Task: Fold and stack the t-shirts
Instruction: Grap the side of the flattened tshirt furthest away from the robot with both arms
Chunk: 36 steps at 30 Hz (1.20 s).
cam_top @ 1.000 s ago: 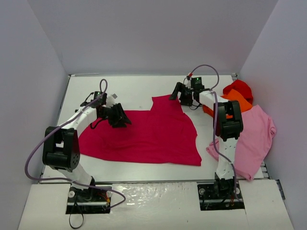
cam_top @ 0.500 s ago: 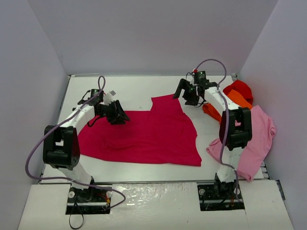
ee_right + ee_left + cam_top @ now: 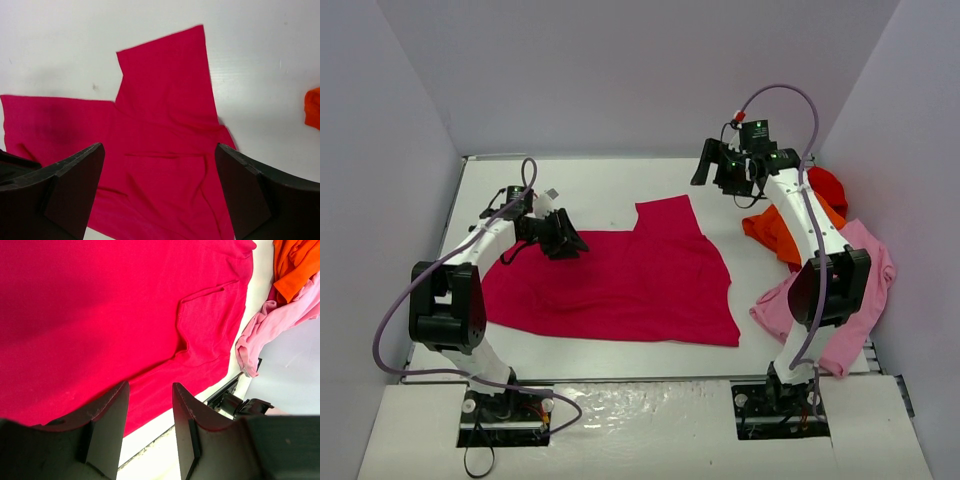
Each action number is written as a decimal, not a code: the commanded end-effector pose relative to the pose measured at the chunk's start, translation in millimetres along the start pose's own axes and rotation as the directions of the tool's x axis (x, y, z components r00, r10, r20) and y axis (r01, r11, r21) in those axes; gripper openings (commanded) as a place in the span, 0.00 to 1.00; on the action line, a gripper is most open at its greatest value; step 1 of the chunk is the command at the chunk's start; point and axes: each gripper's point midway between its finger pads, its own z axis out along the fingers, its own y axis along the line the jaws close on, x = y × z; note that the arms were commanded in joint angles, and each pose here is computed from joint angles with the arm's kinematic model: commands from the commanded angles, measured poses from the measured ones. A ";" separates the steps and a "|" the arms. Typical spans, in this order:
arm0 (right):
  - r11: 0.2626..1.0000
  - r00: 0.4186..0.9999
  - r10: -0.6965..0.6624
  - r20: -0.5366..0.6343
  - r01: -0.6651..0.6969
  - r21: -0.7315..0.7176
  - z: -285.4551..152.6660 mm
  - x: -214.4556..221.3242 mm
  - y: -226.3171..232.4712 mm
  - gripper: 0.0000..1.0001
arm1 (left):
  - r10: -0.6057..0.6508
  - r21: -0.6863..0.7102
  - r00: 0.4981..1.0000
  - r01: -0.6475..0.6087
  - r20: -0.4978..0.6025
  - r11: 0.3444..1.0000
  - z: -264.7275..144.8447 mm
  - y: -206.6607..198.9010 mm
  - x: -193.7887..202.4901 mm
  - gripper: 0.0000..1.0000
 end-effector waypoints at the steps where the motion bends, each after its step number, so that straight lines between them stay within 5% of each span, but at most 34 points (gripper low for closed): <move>1: 1.000 0.997 0.012 -0.075 -0.014 -0.014 13.1 14.8 -6.2 0.89 | 0.055 0.048 0.996 -0.059 0.063 0.997 -14.3 -13.7 -16.1 0.36; 9: 1.000 0.994 0.025 -0.107 -0.023 0.015 24.8 23.2 -12.6 0.88 | 0.063 0.027 0.993 -0.066 0.096 0.997 -23.5 -10.4 -20.5 0.36; 13: 0.948 0.994 -0.055 0.097 0.021 0.318 -5.8 -7.1 -39.4 0.90 | 0.061 0.034 0.992 -0.065 0.111 0.997 -28.4 -10.1 -23.3 0.36; 15: 0.945 0.971 0.001 0.239 -0.079 0.318 -26.2 -18.9 -33.7 1.00 | 0.109 -0.017 0.980 -0.108 0.165 0.994 -37.9 -9.1 -28.9 0.36; 19: 0.962 0.949 0.221 0.226 -0.250 0.108 -11.2 3.7 -45.7 1.00 | 0.204 -0.037 0.944 -0.201 0.260 0.979 -58.2 -21.9 -34.7 0.41; 22: 0.967 0.956 0.254 0.149 -0.250 -0.042 -1.0 20.1 -30.6 1.00 | 0.225 0.049 0.929 -0.250 0.292 0.967 -63.2 -40.2 -30.3 0.73; 25: 0.966 0.960 0.248 0.129 -0.235 -0.108 -3.4 23.1 -17.2 1.00 | 0.166 0.191 0.945 -0.224 0.281 0.956 -60.4 -58.6 -25.3 0.95; 31: 0.921 0.954 0.293 0.069 -0.262 -0.288 -6.7 30.4 8.6 1.00 | 0.143 0.395 0.947 -0.254 0.289 0.883 -63.1 -87.3 -27.8 0.97; 36: 0.905 0.960 0.280 0.020 -0.257 -0.339 2.3 46.0 22.4 1.00 | 0.130 0.400 0.950 -0.241 0.285 0.884 -59.9 -84.7 -28.1 0.97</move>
